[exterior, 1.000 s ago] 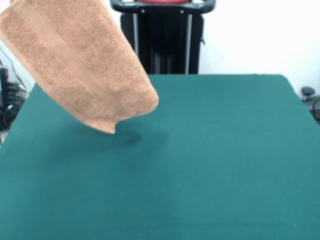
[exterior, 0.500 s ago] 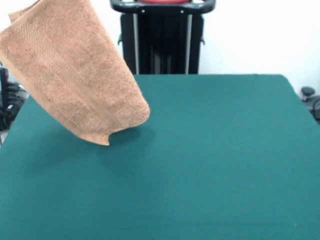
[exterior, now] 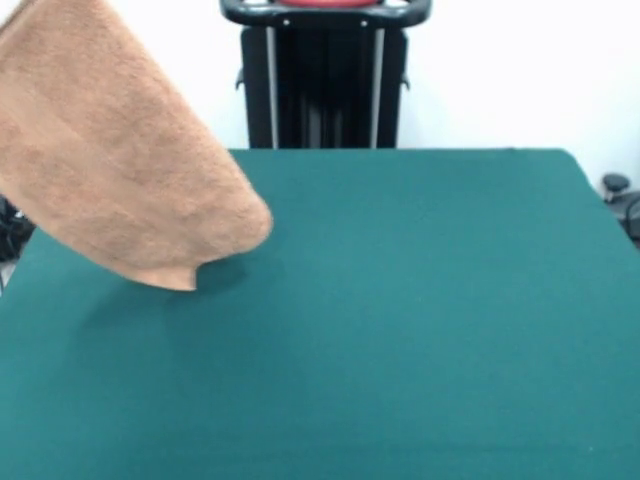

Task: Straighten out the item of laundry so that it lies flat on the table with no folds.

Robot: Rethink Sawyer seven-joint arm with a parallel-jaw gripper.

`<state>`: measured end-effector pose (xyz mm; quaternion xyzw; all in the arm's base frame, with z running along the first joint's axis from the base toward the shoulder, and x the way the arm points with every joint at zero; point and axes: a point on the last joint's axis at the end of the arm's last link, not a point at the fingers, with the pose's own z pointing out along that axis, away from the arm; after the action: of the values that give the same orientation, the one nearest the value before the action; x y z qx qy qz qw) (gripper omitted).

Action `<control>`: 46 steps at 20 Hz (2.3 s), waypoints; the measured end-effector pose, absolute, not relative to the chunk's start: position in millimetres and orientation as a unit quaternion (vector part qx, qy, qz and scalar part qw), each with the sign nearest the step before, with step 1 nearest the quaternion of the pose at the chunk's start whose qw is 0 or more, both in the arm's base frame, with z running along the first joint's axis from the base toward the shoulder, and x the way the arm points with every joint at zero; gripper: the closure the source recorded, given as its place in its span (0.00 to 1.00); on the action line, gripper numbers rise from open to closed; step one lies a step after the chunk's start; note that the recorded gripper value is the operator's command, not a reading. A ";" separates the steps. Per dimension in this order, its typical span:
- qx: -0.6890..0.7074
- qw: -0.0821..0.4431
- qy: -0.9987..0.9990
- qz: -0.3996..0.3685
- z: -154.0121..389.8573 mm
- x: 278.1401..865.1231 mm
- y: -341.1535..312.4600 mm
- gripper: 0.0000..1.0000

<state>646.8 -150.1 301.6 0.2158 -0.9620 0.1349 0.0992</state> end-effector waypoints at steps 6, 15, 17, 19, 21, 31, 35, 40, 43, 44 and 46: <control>0.259 0.026 -0.894 0.364 365.4 656.9 -54.6 1.00; 0.200 -0.104 -0.844 0.487 414.8 633.3 93.3 1.00; 0.164 -0.122 -0.844 0.495 412.4 619.8 124.1 1.00; 0.145 -0.130 -0.847 0.495 410.1 613.4 136.1 1.00; 0.112 -0.139 -0.851 0.494 402.9 605.9 147.5 1.00; 0.055 -0.103 -0.860 0.497 377.8 607.9 95.9 1.00; 0.036 -0.085 -0.861 0.500 368.9 609.5 61.5 1.00; 0.027 -0.070 -0.862 0.502 354.3 610.9 33.0 1.00; 0.043 -0.070 -0.839 0.537 344.9 613.1 22.0 1.00; 0.052 -0.072 -0.828 0.553 341.9 614.3 22.8 1.00; 0.066 -0.075 -0.807 0.582 335.5 616.1 25.2 1.00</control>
<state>616.1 25.2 335.5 0.0664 -0.8068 0.5822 -0.0750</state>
